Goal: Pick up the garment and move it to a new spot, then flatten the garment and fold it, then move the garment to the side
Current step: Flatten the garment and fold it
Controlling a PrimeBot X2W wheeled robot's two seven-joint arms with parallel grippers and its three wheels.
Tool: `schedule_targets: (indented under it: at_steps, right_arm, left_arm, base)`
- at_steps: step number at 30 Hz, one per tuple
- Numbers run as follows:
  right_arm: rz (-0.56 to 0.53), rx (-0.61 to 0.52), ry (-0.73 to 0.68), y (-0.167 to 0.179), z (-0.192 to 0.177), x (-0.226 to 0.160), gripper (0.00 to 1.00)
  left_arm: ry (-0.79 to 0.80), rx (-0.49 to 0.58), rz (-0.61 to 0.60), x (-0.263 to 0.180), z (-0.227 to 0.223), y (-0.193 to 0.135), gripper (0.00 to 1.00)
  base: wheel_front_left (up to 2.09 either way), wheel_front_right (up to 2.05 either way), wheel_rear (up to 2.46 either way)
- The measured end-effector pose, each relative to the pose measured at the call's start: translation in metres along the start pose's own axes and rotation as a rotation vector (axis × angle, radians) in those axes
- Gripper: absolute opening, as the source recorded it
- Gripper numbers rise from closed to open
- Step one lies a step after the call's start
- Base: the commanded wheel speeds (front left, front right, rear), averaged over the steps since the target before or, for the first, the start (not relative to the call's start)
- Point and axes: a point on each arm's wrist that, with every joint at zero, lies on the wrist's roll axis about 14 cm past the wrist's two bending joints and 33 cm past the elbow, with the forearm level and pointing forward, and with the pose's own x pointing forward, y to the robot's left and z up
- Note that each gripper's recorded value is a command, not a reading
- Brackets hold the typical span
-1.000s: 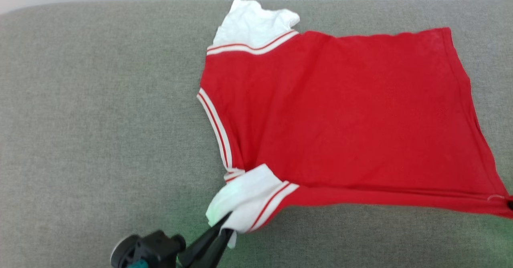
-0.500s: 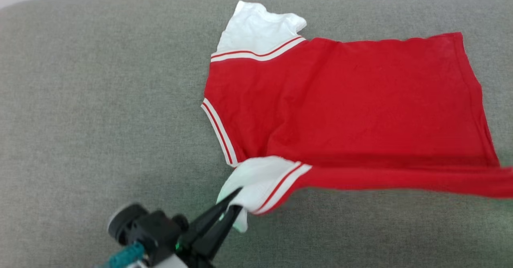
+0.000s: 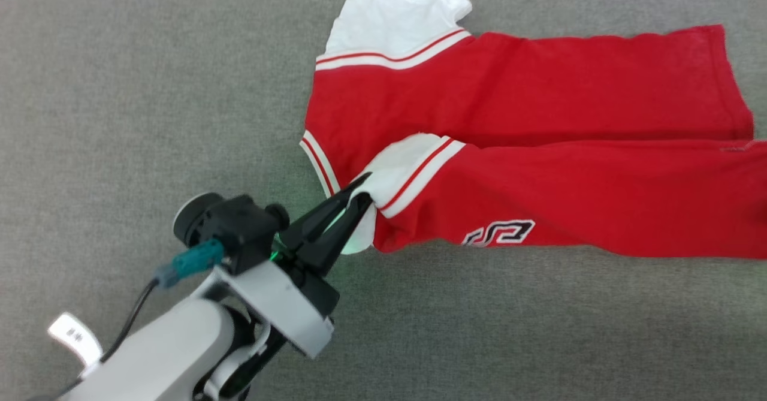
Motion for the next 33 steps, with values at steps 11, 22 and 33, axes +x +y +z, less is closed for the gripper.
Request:
schedule_targets:
  at_steps: [11, 22, 33]
  right_arm:
    - [-0.023, 0.047, 0.145, -0.010, -0.041, 0.048, 0.00]
    - [-0.022, 0.037, 0.111, -0.005, -0.043, 0.053, 0.26]
    - [-0.004, 0.001, -0.093, 0.012, 0.006, 0.024, 1.00]
  left_arm:
    - [0.128, -0.076, 0.063, 0.012, -0.062, 0.035, 0.00]
    - [0.192, -0.071, 0.070, 0.012, -0.085, 0.042, 0.82]
    - [0.298, -0.061, 0.070, -0.017, -0.045, 0.051, 1.00]
  base:
    - [0.00, 0.00, 0.00]
    - [0.00, 0.00, 0.00]
    - [0.00, 0.00, 0.00]
